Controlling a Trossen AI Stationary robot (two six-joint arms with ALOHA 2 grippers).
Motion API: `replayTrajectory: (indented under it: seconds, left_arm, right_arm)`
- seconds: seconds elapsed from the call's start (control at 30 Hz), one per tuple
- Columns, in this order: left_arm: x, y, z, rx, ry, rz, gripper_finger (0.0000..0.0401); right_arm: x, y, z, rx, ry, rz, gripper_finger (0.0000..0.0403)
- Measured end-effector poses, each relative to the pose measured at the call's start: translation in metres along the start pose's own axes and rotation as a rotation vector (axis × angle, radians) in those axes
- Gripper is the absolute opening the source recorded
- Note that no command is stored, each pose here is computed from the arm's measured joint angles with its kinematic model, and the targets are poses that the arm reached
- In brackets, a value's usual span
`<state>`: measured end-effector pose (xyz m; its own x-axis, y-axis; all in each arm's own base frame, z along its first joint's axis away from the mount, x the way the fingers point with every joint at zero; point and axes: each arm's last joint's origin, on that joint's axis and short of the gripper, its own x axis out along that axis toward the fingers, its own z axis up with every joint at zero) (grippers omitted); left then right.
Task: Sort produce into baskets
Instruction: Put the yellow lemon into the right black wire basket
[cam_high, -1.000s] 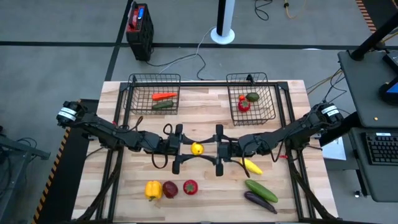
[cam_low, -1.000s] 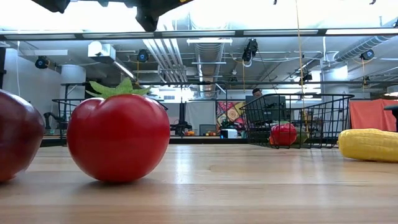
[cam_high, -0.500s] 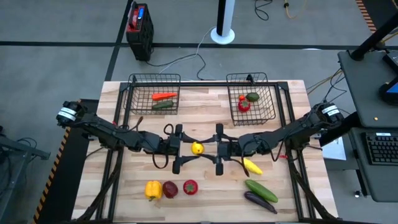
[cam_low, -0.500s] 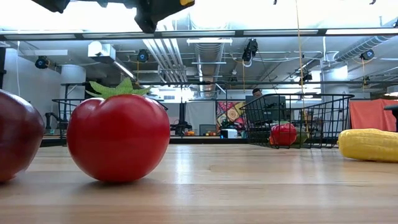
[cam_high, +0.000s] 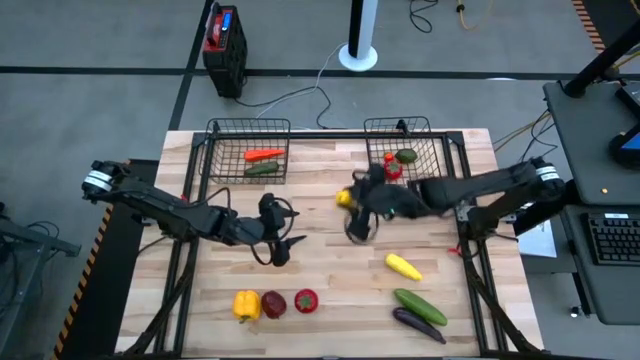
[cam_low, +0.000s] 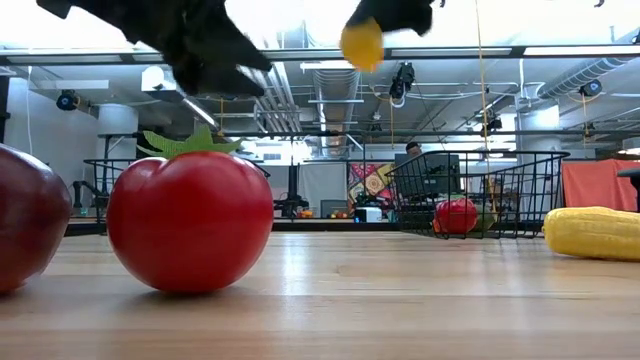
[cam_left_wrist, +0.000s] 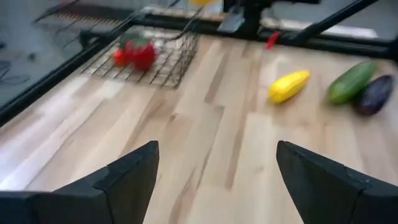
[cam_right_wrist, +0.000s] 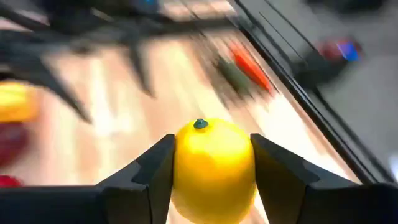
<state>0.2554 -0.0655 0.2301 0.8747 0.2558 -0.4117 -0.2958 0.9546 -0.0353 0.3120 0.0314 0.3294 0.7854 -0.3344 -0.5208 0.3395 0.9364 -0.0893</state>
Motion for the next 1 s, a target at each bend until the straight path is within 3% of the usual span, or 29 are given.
replayTrajectory:
  seconds: [0.3,0.53,0.73,1.0]
  left_arm:
    - [-0.001,0.001,-0.002,-0.028,0.020,0.009,0.0306]
    - [-0.001,0.001,-0.002,-0.037,0.020,0.009,0.0306]
    - [0.000,0.001,-0.002,-0.036,0.018,0.015,0.0306]
    - [0.000,0.001,-0.002,-0.036,0.018,0.016,0.0306]
  right_arm:
    - [-0.004,-0.097,0.000,0.266,0.356,-0.358,0.0181]
    - [-0.002,-0.164,-0.034,0.454,0.581,-0.589,0.0182]
    - [0.006,-0.189,-0.068,0.572,0.719,-0.604,0.0183]
    - [0.009,-0.198,-0.094,0.582,0.813,-0.633,0.0184]
